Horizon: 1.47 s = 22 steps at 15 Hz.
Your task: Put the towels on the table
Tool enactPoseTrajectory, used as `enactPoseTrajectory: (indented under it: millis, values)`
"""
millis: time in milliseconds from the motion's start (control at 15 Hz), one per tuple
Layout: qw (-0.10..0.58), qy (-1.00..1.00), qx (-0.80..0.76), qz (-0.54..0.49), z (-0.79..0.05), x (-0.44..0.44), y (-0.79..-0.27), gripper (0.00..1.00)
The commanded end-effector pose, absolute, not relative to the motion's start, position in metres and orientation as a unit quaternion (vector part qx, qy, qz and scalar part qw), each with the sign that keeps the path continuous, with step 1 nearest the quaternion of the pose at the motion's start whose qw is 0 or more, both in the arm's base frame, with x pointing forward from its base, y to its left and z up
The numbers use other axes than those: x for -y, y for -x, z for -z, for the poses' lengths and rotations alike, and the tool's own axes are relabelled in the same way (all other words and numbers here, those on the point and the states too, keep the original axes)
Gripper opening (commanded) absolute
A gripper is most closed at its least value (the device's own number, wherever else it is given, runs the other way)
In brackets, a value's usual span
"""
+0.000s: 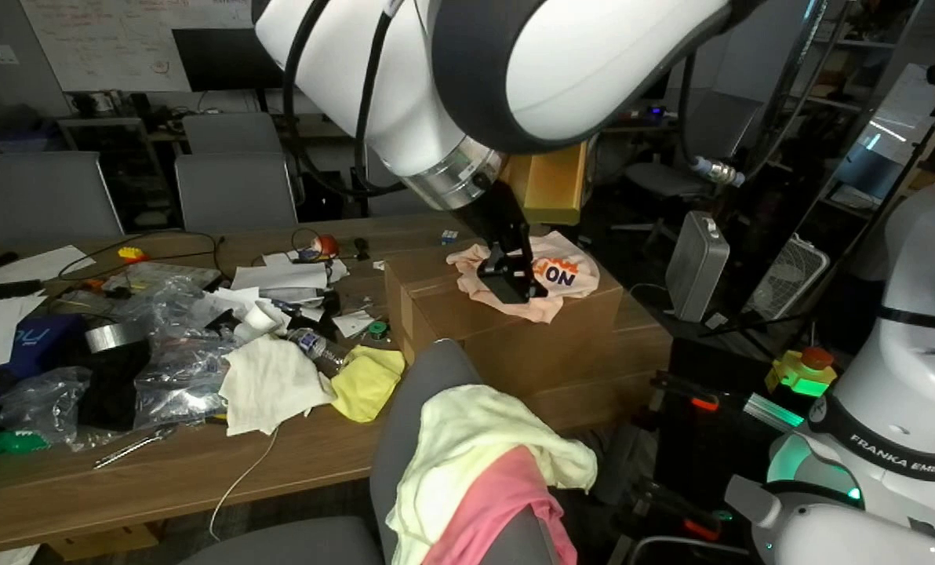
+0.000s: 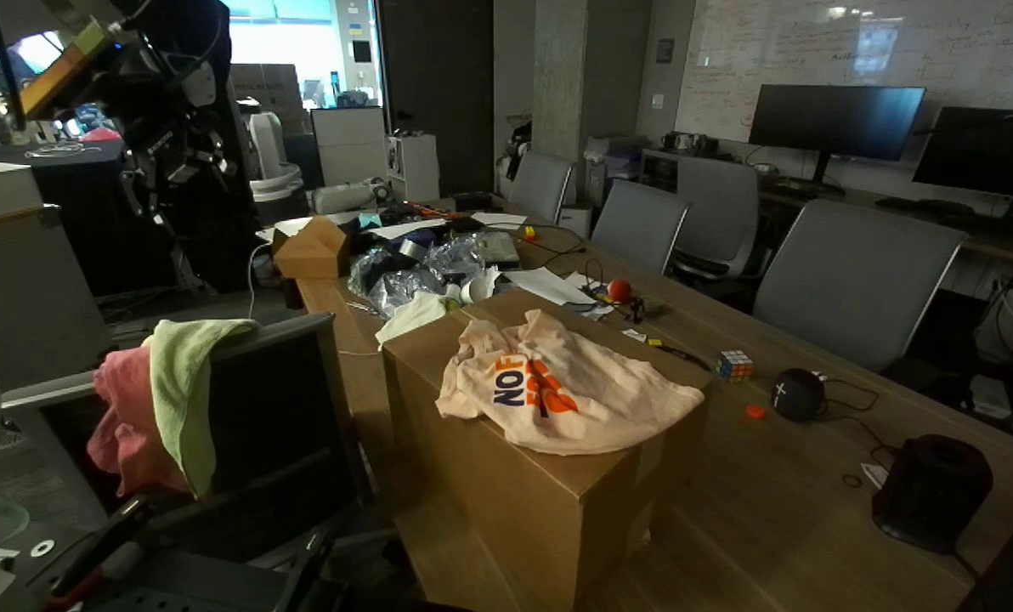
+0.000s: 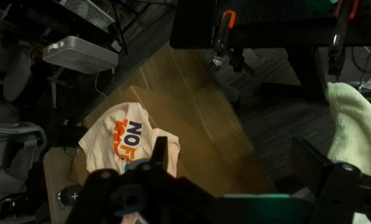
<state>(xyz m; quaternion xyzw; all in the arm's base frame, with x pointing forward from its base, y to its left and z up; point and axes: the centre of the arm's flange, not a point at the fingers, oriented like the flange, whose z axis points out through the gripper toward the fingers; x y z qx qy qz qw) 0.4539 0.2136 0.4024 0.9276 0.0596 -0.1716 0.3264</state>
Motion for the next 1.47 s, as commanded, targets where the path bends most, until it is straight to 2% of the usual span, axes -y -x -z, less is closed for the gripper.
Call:
enactPoseTrajectory:
  millis: [0,333,733,1400]
  values:
    - [0.274,-0.952,-0.043,0.127,-0.4,-0.214,-0.463,1.0]
    - [0.194,-0.974,-0.027,0.113,-0.39,-0.221,-0.478,1.0]
    - [0.155,-0.981,-0.037,0.113,-0.361,-0.245,-0.484,1.0]
    - [0.096,-0.97,-0.067,0.215,-0.311,-0.272,-0.477,1.0]
